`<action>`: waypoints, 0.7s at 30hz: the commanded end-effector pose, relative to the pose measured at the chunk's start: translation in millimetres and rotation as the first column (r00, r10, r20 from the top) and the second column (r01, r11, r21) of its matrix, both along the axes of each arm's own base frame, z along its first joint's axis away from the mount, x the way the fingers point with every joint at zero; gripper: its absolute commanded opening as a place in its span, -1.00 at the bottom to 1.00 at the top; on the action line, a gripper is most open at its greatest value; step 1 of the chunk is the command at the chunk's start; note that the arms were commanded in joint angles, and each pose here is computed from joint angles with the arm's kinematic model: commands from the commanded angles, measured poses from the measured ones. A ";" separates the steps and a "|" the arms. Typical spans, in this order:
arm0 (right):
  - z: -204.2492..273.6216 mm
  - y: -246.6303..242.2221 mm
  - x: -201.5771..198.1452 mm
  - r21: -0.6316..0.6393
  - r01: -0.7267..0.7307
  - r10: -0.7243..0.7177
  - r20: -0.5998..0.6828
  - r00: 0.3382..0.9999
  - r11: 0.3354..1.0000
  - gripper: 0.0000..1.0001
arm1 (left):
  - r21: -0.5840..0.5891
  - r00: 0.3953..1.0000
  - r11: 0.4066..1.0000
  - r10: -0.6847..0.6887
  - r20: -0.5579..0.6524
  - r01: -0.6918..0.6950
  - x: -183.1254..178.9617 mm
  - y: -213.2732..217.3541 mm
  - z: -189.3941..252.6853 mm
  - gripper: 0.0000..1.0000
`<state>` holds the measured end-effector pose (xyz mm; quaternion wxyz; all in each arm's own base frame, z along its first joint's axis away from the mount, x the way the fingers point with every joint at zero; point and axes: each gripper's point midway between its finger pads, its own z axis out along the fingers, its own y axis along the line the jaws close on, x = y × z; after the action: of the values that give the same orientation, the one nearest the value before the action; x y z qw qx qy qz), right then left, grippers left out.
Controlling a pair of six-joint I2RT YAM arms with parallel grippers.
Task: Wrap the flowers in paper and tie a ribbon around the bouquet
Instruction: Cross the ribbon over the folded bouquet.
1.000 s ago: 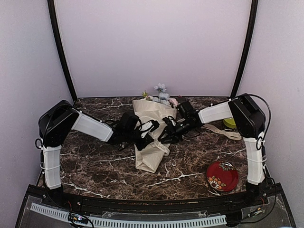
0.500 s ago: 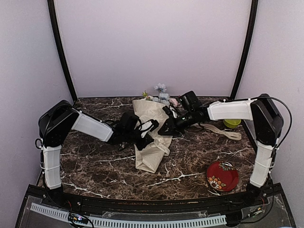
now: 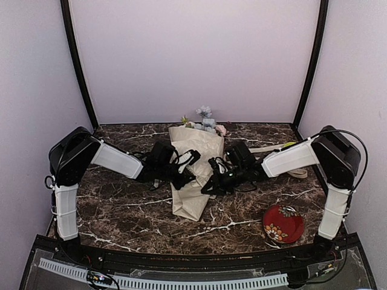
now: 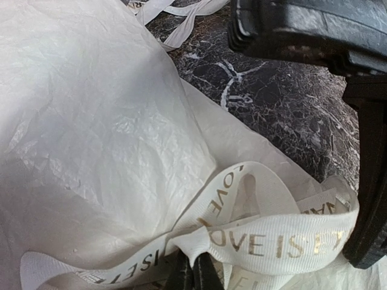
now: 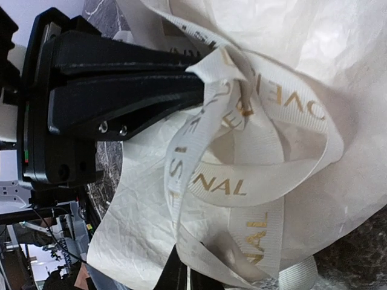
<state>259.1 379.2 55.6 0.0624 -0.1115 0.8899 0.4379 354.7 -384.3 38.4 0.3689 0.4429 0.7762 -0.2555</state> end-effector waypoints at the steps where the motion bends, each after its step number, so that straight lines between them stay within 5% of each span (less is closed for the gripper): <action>1: -1.9 0.6 30.4 -0.082 0.068 -0.056 0.138 0.989 0.994 -0.92 | -0.027 1.000 1.000 0.003 0.000 -0.003 4.5 -2.5 7.1 -1.00; 7: -18.1 -9.0 52.1 -0.203 0.114 -0.066 0.227 0.972 0.973 -0.87 | -0.053 1.000 0.999 -0.005 0.020 0.006 3.9 -4.6 16.1 -1.00; 14: 1.6 6.0 66.1 -0.168 0.083 -0.027 0.312 0.950 0.982 -0.78 | -0.041 1.000 0.999 0.001 0.019 0.000 6.0 -3.0 14.9 -1.00; 21: 22.1 13.5 62.7 -0.130 0.013 0.041 0.402 0.915 0.991 -0.42 | -0.039 1.000 0.999 0.008 0.015 -0.008 6.5 -1.8 14.3 -1.00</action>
<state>319.7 382.5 55.3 0.1971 -0.1709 0.9059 0.3336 356.1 -386.9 42.9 0.3758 0.4401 0.7716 -0.2641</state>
